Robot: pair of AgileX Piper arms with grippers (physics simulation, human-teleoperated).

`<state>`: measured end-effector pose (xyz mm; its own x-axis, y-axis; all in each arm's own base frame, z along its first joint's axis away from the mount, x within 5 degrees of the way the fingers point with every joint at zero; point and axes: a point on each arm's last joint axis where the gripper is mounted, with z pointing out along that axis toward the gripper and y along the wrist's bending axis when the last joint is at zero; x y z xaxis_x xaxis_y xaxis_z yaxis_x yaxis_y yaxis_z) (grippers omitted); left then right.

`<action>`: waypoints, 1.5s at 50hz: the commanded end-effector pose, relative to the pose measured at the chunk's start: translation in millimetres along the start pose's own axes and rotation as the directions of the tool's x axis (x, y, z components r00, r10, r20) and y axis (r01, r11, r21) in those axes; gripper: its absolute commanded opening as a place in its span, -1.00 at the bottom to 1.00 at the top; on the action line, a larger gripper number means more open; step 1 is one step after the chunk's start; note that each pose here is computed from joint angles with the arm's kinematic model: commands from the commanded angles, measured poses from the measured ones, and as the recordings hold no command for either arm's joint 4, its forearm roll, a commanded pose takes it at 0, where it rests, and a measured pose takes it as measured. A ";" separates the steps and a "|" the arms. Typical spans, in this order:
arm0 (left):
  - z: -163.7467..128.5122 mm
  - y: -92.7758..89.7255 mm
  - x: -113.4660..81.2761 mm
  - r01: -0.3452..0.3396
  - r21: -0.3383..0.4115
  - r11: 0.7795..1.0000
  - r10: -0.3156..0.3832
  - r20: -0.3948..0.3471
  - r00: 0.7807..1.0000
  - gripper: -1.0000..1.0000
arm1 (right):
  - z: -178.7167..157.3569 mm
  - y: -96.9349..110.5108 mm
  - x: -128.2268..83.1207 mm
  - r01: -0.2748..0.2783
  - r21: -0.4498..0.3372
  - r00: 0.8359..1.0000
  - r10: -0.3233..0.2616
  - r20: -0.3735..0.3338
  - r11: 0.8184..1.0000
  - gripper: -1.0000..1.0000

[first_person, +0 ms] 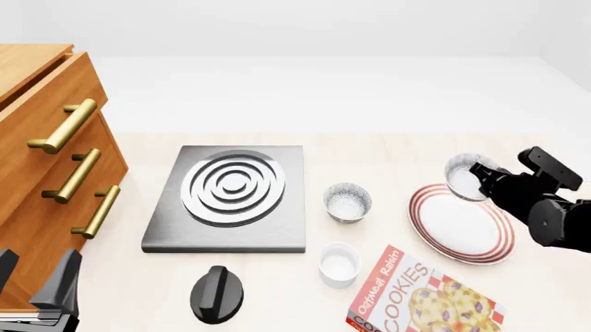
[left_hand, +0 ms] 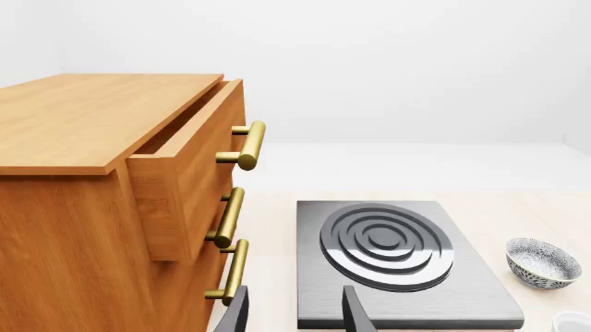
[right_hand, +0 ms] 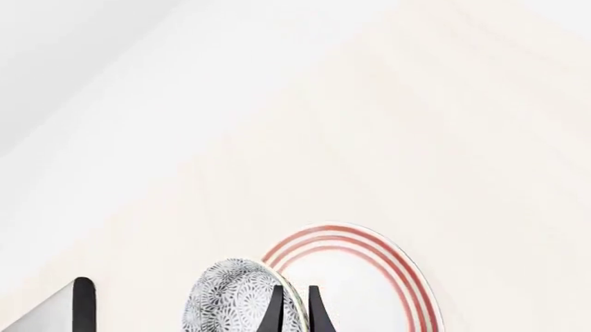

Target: Pick the akita bowl next to the plate and place it on the plate.

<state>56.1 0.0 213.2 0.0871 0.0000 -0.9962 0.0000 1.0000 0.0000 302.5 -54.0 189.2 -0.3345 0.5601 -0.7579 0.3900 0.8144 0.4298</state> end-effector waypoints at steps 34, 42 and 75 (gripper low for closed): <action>0.0 0.0 0.0 0.000 0.000 1.000 0.000 0.000 1.000 1.00 | 19.0 -20.7 32.5 0.012 0.038 0.998 -0.010 -0.055 0.999 -1.00; 0.0 0.0 0.0 0.000 0.000 1.000 0.000 0.000 1.000 1.00 | 21.3 -22.5 35.9 0.020 0.040 0.998 -0.017 -0.061 0.999 -1.00; 0.0 0.0 0.0 0.000 0.000 1.000 0.000 0.000 1.000 1.00 | 37.7 -34.6 49.0 0.045 0.066 0.995 -0.039 -0.092 0.997 -1.00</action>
<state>56.1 0.0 213.2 0.0871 0.0000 -0.9962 0.0000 1.0000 0.0000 302.9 -58.8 122.8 -0.4301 0.5348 -0.7274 0.4246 0.8308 0.3598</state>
